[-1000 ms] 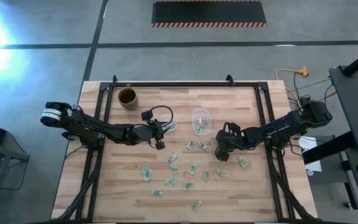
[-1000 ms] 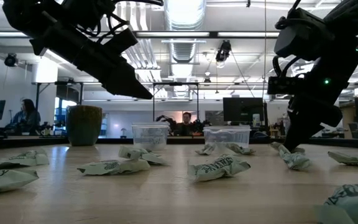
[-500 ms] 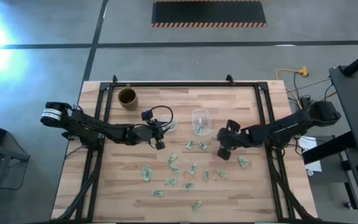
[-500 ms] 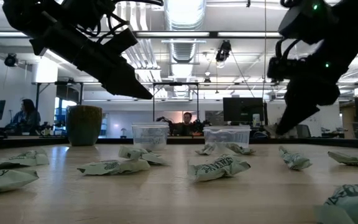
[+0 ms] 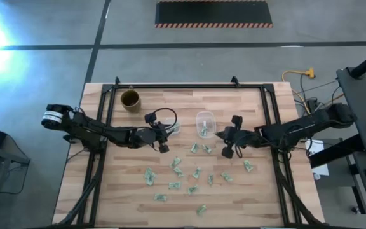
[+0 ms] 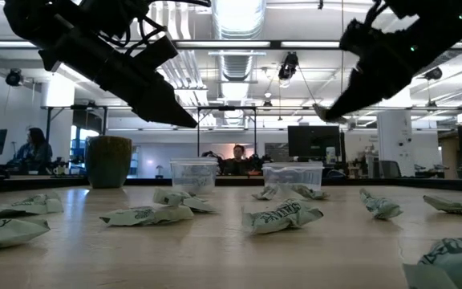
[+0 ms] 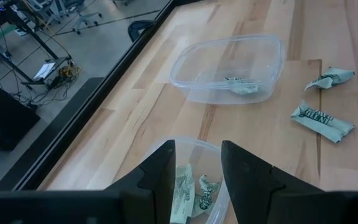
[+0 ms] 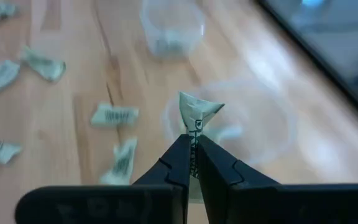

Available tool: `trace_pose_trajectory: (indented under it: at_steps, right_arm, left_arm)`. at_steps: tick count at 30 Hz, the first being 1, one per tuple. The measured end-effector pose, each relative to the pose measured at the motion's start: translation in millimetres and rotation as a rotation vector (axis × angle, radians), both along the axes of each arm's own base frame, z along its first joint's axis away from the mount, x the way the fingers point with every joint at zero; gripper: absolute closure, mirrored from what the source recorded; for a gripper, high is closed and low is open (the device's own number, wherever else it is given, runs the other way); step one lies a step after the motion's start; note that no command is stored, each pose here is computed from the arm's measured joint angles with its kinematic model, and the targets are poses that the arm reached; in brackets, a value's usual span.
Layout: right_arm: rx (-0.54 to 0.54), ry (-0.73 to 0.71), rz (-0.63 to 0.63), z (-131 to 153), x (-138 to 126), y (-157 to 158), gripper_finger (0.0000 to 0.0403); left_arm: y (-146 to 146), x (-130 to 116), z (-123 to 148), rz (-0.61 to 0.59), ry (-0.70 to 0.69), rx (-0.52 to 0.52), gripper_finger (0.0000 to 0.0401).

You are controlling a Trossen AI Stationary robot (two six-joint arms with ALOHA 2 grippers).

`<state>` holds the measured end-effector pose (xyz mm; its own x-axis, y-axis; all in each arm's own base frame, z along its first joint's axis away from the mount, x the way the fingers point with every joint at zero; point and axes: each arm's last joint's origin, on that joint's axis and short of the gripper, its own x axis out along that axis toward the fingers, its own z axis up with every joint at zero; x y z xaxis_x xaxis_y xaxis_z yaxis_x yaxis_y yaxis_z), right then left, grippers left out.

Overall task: Pick and place items into bin
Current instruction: Put the light green stevia packet into the right transparent bin, then put the light green stevia packet into the left transparent bin

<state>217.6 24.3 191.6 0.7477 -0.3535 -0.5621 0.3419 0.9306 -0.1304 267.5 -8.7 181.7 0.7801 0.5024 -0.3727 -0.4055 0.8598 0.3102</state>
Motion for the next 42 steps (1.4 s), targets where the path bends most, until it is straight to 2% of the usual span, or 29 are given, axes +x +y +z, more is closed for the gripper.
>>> trace_pose_trajectory:
  at_steps: [5,15,22,28,32,42]
  right_arm:
    - [-0.073,-0.036,0.013,0,11,-8,0.0385]
    - [-0.079,0.009,-0.13,-18,24,-46,0.0385]
    - [-0.027,0.003,-0.087,-30,34,-61,0.0385]
    - [-0.048,0.061,-0.081,-40,39,-67,0.0383]
    - [-0.073,0.088,-0.059,-43,39,-67,0.0362]
    - [-0.107,0.093,-0.037,-40,39,-67,0.0273]
  left_arm:
    - [-1,1,1,-0.006,-0.01,-0.003,0.0287]
    - [-2,1,2,-0.012,-0.027,-0.005,0.0287]
    - [-2,2,3,-0.012,-0.029,-0.005,0.0287]
    - [-2,2,4,-0.012,-0.034,-0.006,0.0287]
    - [-2,3,5,-0.012,-0.039,-0.006,0.0287]
    - [-2,5,9,-0.012,-0.086,-0.01,0.0287]
